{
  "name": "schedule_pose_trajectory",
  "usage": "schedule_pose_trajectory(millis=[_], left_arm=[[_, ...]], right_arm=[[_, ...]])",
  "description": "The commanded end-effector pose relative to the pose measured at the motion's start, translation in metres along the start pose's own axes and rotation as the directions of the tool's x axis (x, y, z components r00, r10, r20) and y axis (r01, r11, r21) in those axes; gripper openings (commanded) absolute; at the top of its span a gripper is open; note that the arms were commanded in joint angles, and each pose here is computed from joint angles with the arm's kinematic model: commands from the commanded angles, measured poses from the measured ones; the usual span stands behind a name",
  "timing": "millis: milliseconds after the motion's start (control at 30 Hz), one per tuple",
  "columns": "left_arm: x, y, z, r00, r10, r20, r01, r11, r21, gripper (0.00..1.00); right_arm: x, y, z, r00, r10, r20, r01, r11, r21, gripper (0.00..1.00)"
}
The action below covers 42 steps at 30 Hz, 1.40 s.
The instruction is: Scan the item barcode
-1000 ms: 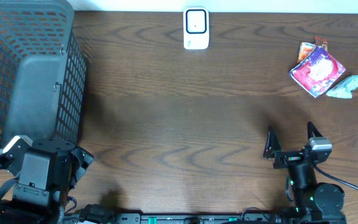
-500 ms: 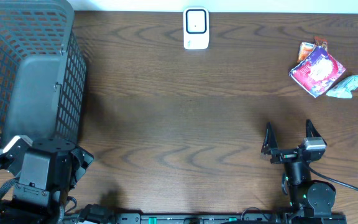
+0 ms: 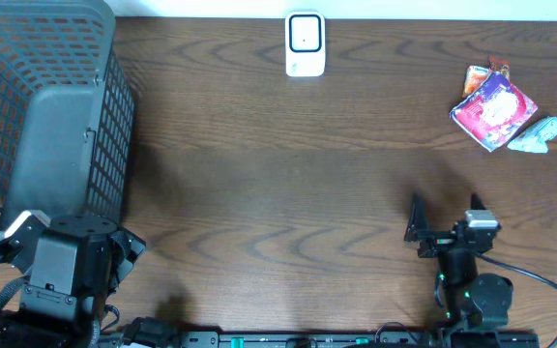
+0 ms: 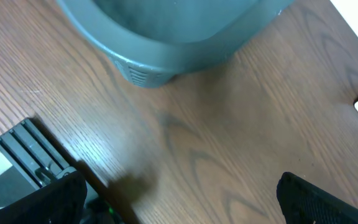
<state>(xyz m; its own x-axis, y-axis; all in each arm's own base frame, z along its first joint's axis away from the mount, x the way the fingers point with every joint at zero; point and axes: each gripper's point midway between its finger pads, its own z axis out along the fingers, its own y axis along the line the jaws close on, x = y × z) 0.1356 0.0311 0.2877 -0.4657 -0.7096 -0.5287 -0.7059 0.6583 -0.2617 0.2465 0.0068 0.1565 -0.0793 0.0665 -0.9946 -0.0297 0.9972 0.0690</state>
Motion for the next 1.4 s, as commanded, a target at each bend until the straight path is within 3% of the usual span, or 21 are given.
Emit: schedule_pose_trajectory(millis=[0, 1367], left_arm=[[-0.002, 0.0017, -0.0002, 1.0, -0.016, 0.011, 0.016, 1.0, -0.009, 0.98], [-0.002, 0.0017, -0.0002, 1.0, -0.016, 0.011, 0.016, 1.0, -0.009, 0.98]], right_arm=[[0.0003, -0.0013, -0.0004, 1.0, 0.007, 0.002, -0.007, 1.0, 0.009, 0.99], [0.0, -0.0018, -0.0004, 1.0, -0.021, 0.002, 0.021, 1.0, 0.012, 0.99]])
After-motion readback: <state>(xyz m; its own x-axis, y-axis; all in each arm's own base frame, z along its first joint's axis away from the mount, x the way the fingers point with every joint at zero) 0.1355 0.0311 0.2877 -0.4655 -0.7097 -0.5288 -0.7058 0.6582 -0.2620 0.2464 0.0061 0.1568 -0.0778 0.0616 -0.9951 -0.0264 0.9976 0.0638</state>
